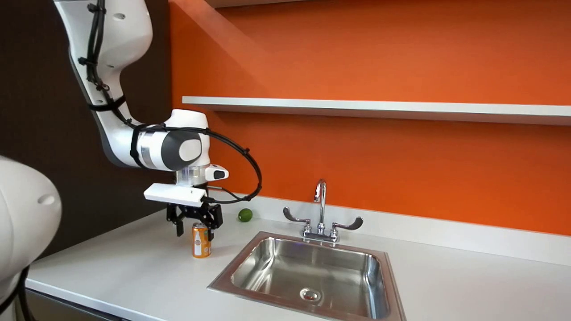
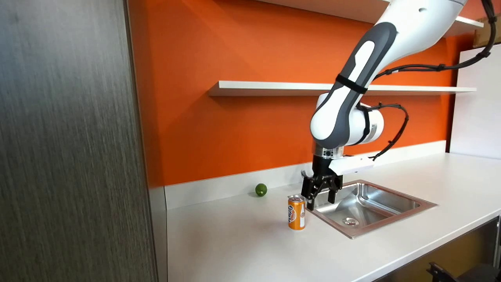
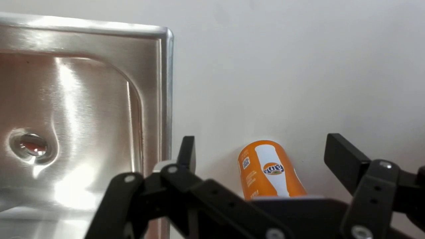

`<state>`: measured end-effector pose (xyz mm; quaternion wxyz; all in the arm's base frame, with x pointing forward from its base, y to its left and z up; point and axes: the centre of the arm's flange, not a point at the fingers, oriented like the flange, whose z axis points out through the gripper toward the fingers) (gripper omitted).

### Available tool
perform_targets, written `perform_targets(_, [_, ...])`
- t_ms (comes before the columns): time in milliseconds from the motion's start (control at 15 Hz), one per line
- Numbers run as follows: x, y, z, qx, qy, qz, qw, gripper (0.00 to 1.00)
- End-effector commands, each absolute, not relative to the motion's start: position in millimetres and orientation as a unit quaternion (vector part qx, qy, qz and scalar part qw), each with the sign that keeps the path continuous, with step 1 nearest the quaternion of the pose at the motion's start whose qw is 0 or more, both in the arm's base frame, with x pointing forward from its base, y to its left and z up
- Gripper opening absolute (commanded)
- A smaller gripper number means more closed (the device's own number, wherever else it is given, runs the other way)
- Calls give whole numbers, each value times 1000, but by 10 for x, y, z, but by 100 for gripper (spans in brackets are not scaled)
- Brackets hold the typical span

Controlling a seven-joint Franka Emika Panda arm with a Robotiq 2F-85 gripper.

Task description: Place the can of fanta on the left side of the bottom shelf

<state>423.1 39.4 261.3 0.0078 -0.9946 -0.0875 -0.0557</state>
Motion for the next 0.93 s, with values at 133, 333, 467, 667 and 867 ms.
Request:
perform_targets(133, [4462, 562, 2389, -994, -91, -53, 11, 100])
perform_targets(333, [4511, 614, 2292, -994, -98, -46, 15, 100])
perform_targets(467, [4533, 655, 2246, -994, -102, -43, 18, 100])
perform_targets(667, [4571, 697, 2199, -994, -101, -44, 20, 100])
perform_targets(867, [4598, 696, 2175, -994, -98, -50, 20, 100])
